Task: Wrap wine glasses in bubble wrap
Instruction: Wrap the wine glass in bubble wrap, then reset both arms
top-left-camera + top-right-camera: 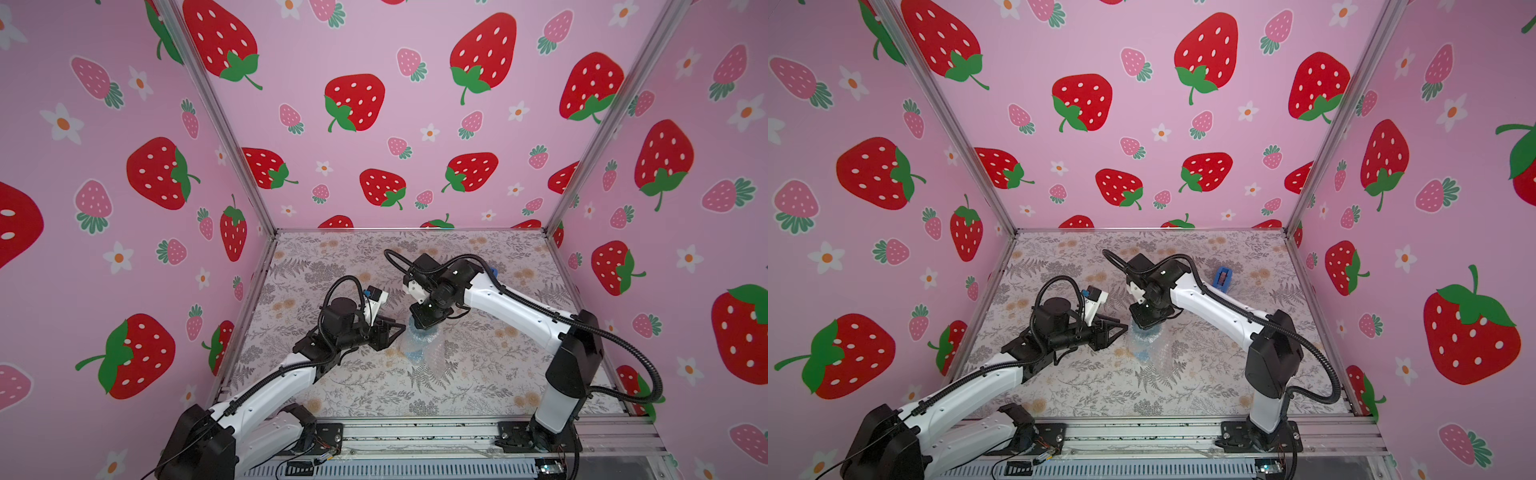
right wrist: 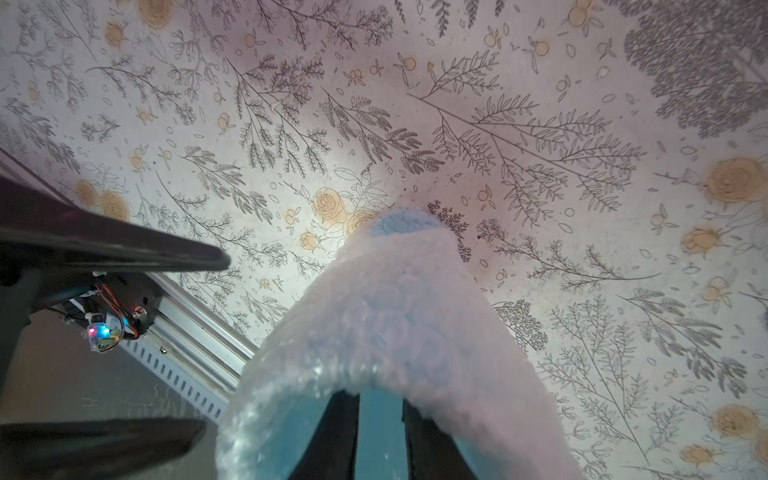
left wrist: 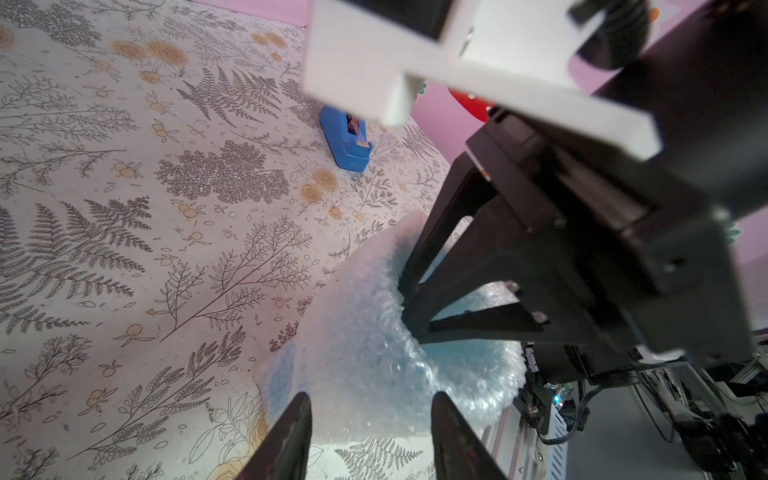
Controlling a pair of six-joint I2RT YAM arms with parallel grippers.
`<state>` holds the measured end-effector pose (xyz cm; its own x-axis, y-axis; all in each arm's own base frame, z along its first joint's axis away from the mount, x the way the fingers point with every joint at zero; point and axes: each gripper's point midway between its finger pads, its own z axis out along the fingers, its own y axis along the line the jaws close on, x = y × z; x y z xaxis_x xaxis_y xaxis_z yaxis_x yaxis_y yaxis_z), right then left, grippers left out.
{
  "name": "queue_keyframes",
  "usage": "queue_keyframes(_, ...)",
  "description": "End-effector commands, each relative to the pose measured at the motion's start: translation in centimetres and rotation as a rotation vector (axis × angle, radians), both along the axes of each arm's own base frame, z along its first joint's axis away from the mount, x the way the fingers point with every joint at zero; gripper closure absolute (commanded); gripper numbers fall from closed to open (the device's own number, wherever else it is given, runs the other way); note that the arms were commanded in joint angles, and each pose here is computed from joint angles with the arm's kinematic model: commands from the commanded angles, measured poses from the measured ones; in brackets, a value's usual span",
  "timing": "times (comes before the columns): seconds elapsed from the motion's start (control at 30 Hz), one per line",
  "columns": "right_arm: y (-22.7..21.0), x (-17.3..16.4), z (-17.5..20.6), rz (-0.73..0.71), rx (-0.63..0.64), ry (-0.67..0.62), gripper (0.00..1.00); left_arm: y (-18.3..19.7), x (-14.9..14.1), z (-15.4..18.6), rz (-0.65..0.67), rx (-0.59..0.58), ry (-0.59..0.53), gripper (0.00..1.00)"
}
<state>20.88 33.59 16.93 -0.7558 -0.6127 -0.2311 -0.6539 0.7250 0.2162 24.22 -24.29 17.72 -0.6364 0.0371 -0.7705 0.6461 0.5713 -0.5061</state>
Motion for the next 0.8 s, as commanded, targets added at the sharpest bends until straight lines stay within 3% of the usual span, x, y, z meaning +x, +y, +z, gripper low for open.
queue_keyframes(0.0,-1.3,-0.6,0.5,0.033,-0.078,0.01,0.77,0.0,0.5,1.1,0.011,-0.017,-0.038,0.5)
queue_keyframes(0.33,-2.1,1.3,6.5,0.017,0.031,-0.108,0.77,2.1,1.8,3.7,0.13,0.002,-0.109,0.46)
queue_keyframes(0.63,-7.8,5.7,10.1,-0.17,0.154,-0.264,0.73,3.2,3.1,8.6,0.191,0.016,-0.212,0.41)
queue_keyframes(0.77,-13.6,8.6,10.0,-0.343,0.174,-0.416,0.64,7.7,6.2,8.4,0.452,0.108,-0.238,0.37)
